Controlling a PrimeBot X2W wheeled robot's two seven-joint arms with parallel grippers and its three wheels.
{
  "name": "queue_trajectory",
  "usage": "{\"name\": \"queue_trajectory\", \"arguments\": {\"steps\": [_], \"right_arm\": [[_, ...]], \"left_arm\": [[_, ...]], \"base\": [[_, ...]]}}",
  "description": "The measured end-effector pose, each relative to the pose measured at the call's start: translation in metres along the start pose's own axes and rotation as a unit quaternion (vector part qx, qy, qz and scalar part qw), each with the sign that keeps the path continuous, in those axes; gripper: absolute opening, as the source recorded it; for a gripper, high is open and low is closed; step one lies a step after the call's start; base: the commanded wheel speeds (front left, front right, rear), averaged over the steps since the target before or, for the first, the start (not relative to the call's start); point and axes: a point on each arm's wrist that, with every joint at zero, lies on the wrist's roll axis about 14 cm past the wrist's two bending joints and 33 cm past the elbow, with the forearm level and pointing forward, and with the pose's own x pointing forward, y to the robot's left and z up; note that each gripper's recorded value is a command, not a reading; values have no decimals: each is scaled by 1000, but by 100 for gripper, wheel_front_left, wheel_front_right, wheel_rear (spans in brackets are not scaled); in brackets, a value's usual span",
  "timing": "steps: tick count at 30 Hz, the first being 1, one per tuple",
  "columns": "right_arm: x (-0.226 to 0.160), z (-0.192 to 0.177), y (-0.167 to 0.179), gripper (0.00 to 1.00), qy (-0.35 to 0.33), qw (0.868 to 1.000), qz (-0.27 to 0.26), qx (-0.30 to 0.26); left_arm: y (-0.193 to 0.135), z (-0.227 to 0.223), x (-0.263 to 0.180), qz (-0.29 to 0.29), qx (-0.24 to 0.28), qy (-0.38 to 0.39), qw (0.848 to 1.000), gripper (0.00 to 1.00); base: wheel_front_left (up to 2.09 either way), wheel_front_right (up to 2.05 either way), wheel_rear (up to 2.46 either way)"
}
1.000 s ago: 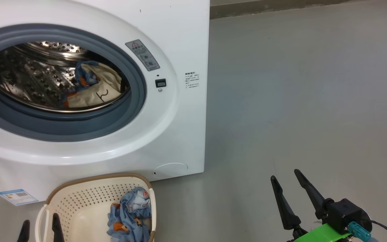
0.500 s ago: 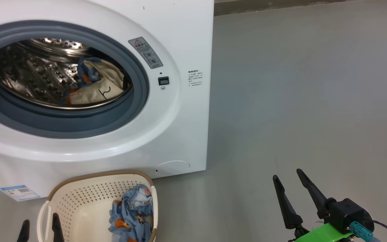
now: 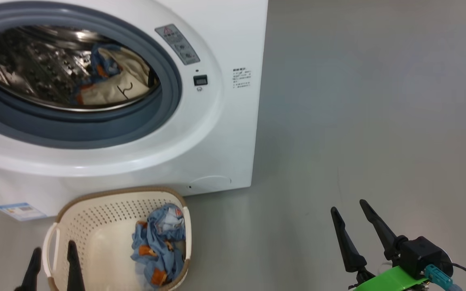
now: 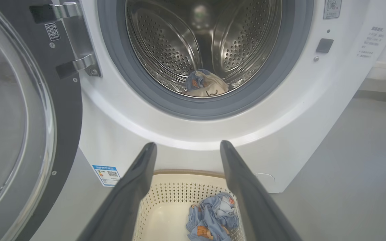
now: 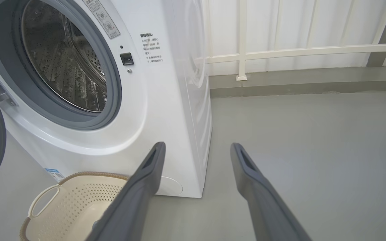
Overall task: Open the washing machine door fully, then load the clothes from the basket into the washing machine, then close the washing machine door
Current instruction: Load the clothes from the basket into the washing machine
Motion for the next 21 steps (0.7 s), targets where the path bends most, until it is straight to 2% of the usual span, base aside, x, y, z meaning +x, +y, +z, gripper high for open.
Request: {"name": "queue_trajectory", "arguments": {"steps": [15, 21], "right_arm": [[36, -38, -5, 100, 43, 999, 4, 3], [56, -52, -8, 100, 51, 999, 6, 4]], "left_arm": [[-10, -35, 75, -24, -12, 38, 999, 100], [-19, -68, 106, -39, -12, 75, 996, 100]], "base": [[0, 0, 0], [0, 0, 0]]}}
